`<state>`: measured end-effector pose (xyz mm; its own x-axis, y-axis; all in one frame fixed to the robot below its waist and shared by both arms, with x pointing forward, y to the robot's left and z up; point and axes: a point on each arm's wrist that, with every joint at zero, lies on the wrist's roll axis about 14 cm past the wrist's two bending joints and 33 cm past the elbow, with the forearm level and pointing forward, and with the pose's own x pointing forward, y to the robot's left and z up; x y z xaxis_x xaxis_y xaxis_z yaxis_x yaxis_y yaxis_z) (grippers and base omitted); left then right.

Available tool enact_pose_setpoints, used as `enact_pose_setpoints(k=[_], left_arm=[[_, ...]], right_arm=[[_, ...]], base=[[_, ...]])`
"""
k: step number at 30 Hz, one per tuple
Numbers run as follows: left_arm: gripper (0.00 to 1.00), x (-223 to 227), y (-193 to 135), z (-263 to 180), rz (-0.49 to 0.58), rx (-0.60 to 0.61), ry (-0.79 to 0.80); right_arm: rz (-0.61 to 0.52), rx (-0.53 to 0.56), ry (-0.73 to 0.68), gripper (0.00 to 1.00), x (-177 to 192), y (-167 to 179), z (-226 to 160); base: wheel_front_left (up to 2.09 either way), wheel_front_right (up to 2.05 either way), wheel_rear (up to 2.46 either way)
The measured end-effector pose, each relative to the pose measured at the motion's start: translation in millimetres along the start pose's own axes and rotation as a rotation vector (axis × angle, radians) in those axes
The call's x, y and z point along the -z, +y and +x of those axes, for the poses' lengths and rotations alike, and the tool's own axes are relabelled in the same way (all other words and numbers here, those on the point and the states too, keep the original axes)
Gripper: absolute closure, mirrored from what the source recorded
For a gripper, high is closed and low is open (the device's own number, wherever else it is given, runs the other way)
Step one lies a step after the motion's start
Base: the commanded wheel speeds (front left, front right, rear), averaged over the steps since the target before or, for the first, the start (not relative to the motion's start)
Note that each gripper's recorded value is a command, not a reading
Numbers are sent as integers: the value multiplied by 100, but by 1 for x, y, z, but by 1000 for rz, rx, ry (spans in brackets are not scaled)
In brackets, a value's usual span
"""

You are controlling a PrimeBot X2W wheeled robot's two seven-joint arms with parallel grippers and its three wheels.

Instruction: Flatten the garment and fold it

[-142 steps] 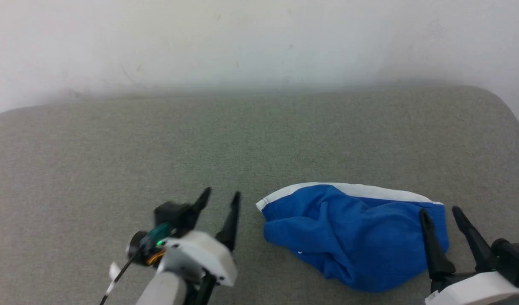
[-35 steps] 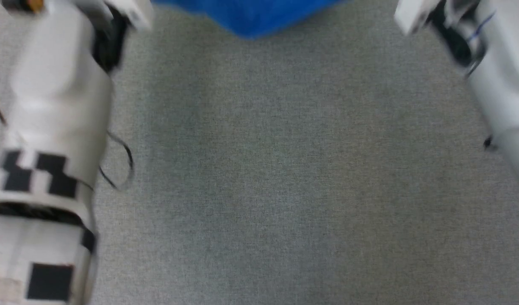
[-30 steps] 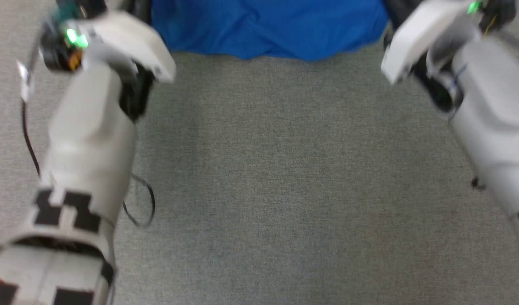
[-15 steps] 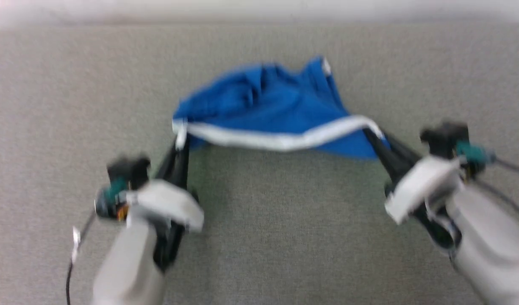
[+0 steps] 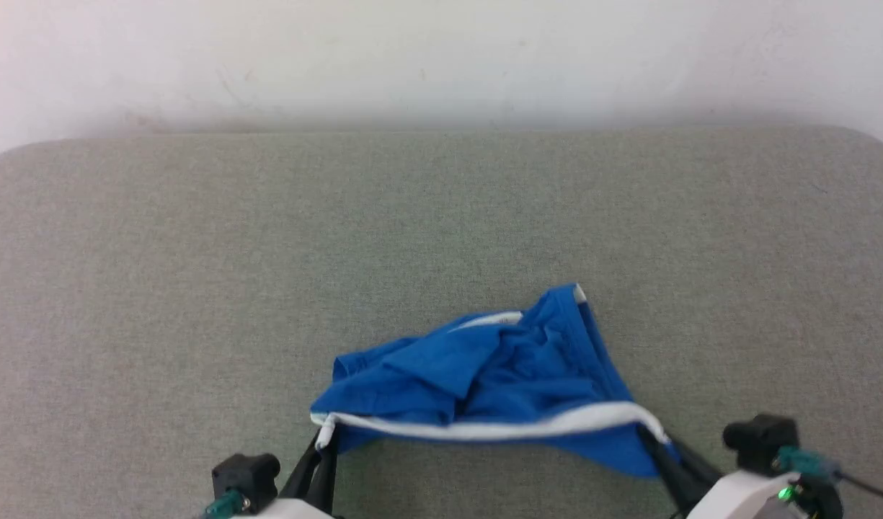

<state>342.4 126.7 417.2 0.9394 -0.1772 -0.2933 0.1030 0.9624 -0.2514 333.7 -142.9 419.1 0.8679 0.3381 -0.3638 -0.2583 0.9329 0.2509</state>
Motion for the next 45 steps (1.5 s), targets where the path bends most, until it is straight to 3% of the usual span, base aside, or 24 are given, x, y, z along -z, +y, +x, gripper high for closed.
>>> enact_pose_setpoints(k=[2,5,6,7,8,9,10,20,29,35,40,45], left_arm=[[100,6,-1,-6,-15,-11,15],[100,10,-6,-7,-27,-6,22],[100,12,-7,-8,-39,-7,28],[100,15,-8,-9,-49,-7,36],[82,17,-10,-9,-58,-6,41],[23,18,-11,-10,-71,-6,45],[0,18,-11,-10,-78,-7,43],[0,-28,-10,-27,-59,-15,-118],[0,-85,4,-45,42,-29,-255],[0,-65,-11,-36,62,78,-85],[0,-44,-35,-23,163,230,114],[0,-17,-34,-10,226,275,297]], right_arm=[[9,7,39,100,12,8,-8],[15,4,58,33,18,21,-11],[23,0,51,2,17,25,-11],[29,-4,40,0,14,29,-11],[27,-10,29,0,12,32,-11],[31,-16,13,0,7,36,-11],[43,-24,-3,0,3,40,-11],[32,-8,-217,0,-44,46,-34],[-27,52,-328,0,-78,39,-55],[-26,77,-318,0,-79,33,-58],[-16,79,-296,0,-76,33,-56],[-12,67,-270,0,-71,37,-54]], base=[[0,0,0],[0,0,0],[0,0,0],[0,0,0],[0,0,0],[0,0,0],[0,0,0],[0,0,0],[0,0,0],[0,0,0],[0,0,0],[0,0,0]])
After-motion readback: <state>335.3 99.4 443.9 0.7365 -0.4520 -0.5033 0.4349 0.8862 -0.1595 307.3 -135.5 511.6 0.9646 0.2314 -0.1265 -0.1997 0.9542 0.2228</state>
